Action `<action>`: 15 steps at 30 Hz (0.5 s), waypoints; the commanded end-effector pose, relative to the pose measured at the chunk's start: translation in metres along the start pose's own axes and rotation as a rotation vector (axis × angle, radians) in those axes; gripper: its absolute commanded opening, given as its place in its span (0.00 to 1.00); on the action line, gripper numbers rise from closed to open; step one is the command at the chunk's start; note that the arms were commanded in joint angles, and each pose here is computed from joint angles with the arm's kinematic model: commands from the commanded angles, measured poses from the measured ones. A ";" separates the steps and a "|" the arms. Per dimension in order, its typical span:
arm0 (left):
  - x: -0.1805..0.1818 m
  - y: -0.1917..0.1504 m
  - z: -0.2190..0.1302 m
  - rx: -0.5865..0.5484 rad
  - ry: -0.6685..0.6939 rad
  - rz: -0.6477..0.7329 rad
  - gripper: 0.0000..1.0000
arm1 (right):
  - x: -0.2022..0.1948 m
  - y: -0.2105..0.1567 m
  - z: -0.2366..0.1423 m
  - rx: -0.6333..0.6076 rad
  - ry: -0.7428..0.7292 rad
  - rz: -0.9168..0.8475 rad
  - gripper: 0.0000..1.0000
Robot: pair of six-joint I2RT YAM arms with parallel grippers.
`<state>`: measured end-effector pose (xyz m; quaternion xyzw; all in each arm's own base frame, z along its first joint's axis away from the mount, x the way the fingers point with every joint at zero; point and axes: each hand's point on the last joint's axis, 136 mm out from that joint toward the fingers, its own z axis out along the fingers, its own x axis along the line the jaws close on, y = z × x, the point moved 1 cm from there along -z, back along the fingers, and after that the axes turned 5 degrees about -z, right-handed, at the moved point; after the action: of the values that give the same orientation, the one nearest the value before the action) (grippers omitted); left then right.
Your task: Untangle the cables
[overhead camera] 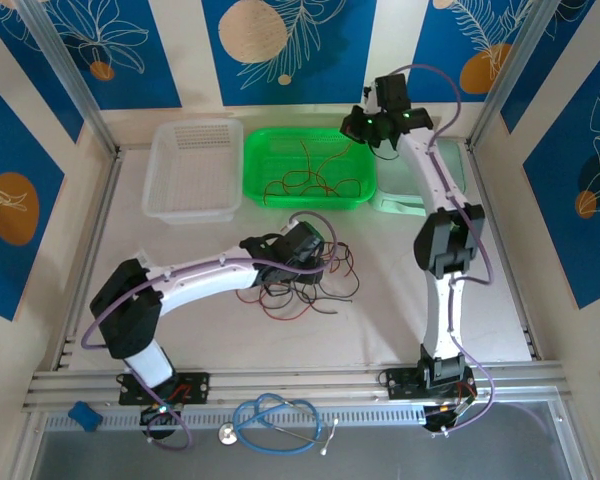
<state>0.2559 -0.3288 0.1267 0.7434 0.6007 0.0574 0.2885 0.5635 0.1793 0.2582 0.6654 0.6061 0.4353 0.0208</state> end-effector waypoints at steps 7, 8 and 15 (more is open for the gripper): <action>0.008 0.011 -0.023 -0.060 0.008 0.069 0.52 | -0.074 -0.070 0.093 0.240 -0.248 0.212 0.12; 0.009 0.011 -0.026 -0.067 0.007 0.072 0.52 | -0.078 -0.076 0.097 0.258 -0.248 0.212 0.22; 0.003 0.019 -0.036 -0.106 -0.032 0.101 0.55 | -0.015 -0.046 0.062 0.193 -0.044 0.090 0.71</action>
<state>0.2545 -0.3186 0.1564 0.7555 0.5655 0.0816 0.3206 0.5694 0.1951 0.0963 0.7507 0.5986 0.2729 -0.0605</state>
